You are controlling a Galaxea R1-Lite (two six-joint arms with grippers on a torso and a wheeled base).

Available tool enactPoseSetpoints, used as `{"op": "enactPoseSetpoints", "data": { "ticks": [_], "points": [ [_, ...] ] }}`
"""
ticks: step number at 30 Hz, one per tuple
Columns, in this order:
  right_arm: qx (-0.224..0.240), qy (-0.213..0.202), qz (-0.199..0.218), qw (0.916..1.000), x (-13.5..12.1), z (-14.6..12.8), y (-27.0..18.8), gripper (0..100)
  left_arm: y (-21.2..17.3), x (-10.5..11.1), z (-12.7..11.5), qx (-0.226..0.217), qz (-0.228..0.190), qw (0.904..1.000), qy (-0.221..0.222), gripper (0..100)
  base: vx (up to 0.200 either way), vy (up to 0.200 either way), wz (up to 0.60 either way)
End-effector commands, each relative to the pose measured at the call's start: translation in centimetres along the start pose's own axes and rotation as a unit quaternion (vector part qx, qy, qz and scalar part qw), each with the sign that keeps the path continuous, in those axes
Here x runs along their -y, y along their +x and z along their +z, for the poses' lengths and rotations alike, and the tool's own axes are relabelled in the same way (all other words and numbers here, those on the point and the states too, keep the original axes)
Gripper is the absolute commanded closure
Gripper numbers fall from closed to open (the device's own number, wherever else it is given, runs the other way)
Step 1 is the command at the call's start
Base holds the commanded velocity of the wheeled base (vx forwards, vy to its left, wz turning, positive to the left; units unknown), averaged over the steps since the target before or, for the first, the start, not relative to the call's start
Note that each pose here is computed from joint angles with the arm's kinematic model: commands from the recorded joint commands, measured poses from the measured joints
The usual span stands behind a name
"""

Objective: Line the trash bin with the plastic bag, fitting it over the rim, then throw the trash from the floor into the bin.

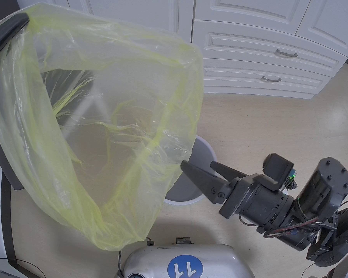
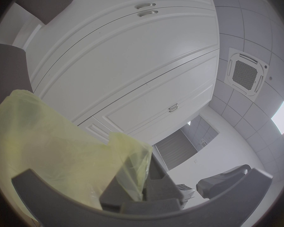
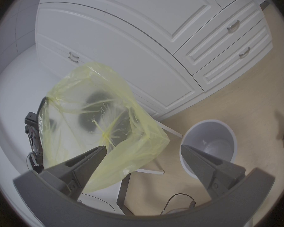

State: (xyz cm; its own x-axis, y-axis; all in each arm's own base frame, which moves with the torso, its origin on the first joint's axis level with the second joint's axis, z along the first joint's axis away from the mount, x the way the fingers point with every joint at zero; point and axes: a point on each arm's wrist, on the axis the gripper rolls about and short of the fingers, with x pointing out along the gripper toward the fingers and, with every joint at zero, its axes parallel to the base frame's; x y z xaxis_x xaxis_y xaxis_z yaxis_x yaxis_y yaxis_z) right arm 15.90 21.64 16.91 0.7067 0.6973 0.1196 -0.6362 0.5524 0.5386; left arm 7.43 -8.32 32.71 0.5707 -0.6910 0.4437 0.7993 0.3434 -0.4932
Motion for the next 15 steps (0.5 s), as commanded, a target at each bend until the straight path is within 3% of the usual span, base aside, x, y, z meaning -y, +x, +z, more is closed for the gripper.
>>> {"op": "enactPoseSetpoints", "data": {
  "ticks": [1, 8, 15],
  "points": [
    [-0.017, -0.004, -0.012, 0.9998, 0.6, -1.2, 0.7, 0, -0.4, 0.3, -0.1, -0.003, -0.012, 0.9999, -0.004, 100, 0.0, 0.0, 0.0],
    [-0.002, -0.003, -0.017, 0.9998, 0.6, -0.7, 1.1, 0, -1.0, 0.2, -1.2, -0.027, -0.025, 0.9991, 0.022, 100, 0.0, 0.0, 0.0],
    [0.014, -0.004, -0.029, 0.9995, 0.8, -0.1, 1.0, 0, -1.6, 0.3, -1.2, -0.029, -0.033, 0.9988, 0.021, 100, 0.0, 0.0, 0.0]
  ]
}}
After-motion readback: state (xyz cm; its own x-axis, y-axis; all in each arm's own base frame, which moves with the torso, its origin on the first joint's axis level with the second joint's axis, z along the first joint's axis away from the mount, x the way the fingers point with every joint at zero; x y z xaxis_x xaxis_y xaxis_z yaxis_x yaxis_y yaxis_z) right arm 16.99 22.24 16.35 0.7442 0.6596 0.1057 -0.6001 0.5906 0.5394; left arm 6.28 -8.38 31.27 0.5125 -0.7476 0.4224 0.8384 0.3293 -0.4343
